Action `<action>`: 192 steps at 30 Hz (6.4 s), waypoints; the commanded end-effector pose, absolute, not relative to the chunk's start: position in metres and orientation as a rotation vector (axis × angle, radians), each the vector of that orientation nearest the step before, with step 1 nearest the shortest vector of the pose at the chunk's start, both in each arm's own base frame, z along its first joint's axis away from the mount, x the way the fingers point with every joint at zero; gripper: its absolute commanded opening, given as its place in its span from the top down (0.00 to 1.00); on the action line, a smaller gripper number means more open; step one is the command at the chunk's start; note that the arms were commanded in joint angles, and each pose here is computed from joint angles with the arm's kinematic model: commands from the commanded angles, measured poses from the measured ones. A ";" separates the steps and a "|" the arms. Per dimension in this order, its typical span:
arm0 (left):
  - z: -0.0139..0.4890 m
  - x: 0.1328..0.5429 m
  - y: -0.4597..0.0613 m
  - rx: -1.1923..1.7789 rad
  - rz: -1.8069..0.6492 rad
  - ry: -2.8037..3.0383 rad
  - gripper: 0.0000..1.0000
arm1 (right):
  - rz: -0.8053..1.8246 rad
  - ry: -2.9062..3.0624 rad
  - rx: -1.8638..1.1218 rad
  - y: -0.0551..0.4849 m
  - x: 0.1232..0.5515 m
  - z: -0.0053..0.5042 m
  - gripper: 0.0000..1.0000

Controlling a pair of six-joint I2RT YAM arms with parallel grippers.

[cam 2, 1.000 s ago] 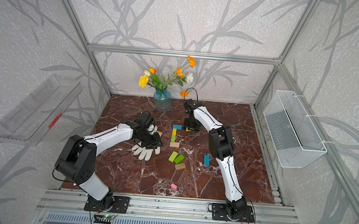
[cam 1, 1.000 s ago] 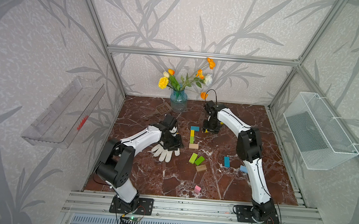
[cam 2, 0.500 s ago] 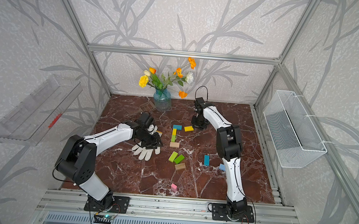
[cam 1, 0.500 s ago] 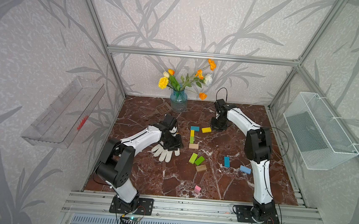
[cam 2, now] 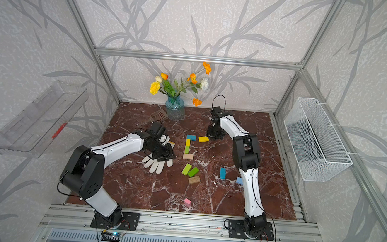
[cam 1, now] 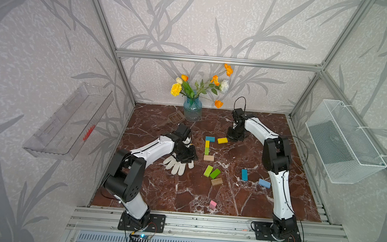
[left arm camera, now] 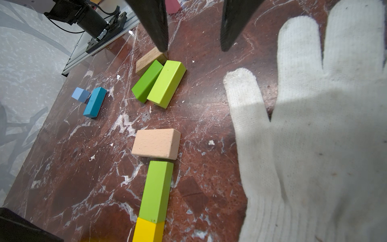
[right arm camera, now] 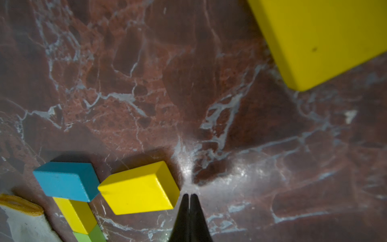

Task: Assemble the letter c with building blocks
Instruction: Assemble the building block at the center of the board.

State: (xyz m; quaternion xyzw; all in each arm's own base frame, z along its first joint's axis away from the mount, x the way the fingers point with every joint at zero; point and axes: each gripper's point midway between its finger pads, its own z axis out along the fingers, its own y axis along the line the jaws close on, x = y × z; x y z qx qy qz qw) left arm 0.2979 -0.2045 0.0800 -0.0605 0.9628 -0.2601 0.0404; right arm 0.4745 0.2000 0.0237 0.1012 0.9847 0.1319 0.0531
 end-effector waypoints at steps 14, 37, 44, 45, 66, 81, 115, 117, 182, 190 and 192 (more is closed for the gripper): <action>0.077 0.301 -0.205 -0.179 -0.795 2.958 0.58 | 0.486 3.001 0.350 0.218 0.475 0.015 1.00; 0.077 0.301 -0.204 -0.182 -0.798 2.954 0.58 | 0.459 2.975 0.336 0.224 0.481 0.020 1.00; 0.077 0.301 -0.204 -0.181 -0.799 2.957 0.58 | 0.430 2.952 0.288 0.224 0.492 0.024 0.99; 0.076 0.301 -0.204 -0.183 -0.798 2.959 0.57 | 0.434 2.950 0.283 0.225 0.494 0.025 0.99; 0.074 0.301 -0.203 -0.192 -0.786 2.963 0.58 | 0.324 2.897 0.223 0.199 0.468 0.071 0.59; 0.077 0.302 -0.202 -0.201 -0.775 2.953 0.58 | 0.503 2.937 0.342 0.209 0.440 0.053 0.76; 0.064 0.472 -0.226 -0.306 -0.631 2.744 1.00 | 0.622 2.939 0.454 0.209 0.438 0.026 0.86; 0.063 0.477 -0.228 -0.289 -0.648 2.724 1.00 | 0.621 2.937 0.462 0.206 0.437 0.026 0.86; 0.032 0.492 -0.248 -0.217 -0.767 2.711 1.00 | 0.741 2.814 0.575 0.199 0.456 0.032 0.86; 0.033 0.491 -0.247 -0.221 -0.768 2.703 0.99 | 0.745 2.813 0.581 0.202 0.466 0.038 0.86; 0.033 0.491 -0.248 -0.221 -0.770 2.703 0.99 | 0.742 2.811 0.586 0.202 0.466 0.038 0.87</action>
